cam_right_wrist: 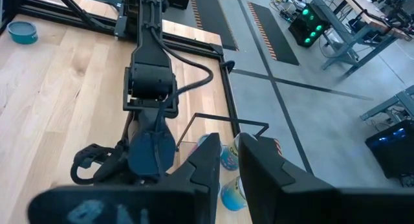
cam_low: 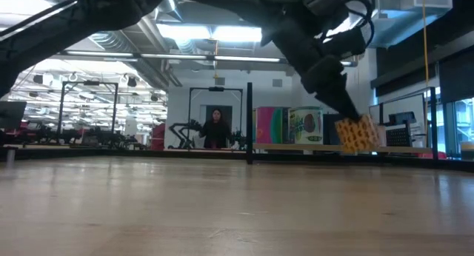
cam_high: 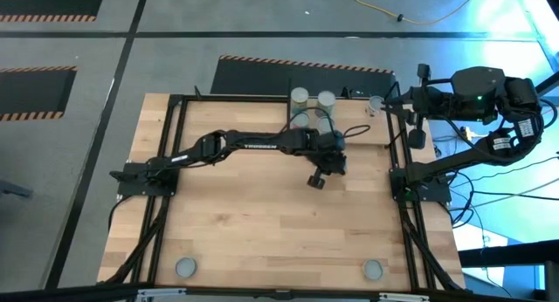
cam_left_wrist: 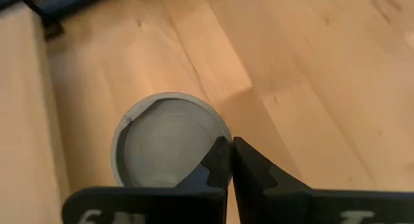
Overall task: Pick and place cans onto a shelf
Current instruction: Put the canned chili beans on the shelf
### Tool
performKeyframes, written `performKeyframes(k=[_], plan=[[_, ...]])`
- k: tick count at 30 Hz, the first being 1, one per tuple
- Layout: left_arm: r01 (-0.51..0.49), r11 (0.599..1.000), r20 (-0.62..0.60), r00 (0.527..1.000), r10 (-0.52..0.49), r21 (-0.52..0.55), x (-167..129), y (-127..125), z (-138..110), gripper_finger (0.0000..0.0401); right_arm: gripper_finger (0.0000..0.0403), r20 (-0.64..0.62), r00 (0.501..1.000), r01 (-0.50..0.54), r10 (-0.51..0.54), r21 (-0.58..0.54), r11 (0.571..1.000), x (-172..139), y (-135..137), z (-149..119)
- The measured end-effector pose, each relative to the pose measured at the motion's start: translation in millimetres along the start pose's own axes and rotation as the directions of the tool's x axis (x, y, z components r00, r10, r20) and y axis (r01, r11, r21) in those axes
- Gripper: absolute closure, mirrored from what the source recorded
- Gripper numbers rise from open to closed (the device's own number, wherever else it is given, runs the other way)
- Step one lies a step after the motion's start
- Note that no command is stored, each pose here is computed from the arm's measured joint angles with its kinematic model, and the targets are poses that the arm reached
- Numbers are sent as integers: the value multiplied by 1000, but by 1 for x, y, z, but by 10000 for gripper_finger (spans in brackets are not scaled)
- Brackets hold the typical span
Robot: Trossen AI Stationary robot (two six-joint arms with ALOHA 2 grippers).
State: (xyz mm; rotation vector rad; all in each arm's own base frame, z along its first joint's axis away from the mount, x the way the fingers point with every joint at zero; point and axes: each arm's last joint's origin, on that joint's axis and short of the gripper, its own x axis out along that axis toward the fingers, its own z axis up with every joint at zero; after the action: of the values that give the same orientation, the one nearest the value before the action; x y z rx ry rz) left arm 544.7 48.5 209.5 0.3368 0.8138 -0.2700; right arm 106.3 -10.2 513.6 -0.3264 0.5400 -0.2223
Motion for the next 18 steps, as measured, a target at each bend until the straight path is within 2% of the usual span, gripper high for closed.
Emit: performKeyframes(k=[9, 18], plan=[[22, 1000, -21, 1000, -22, -5, 1, -2, -3, 401, 342, -16, 1000, -5, 4, -5, 1000, 0, 0, -2], [60, 998, -40, 997, -60, -8, 19, -8, -11, 396, 342, -23, 1000, -6, 6, -7, 1000, 0, 1, -2]])
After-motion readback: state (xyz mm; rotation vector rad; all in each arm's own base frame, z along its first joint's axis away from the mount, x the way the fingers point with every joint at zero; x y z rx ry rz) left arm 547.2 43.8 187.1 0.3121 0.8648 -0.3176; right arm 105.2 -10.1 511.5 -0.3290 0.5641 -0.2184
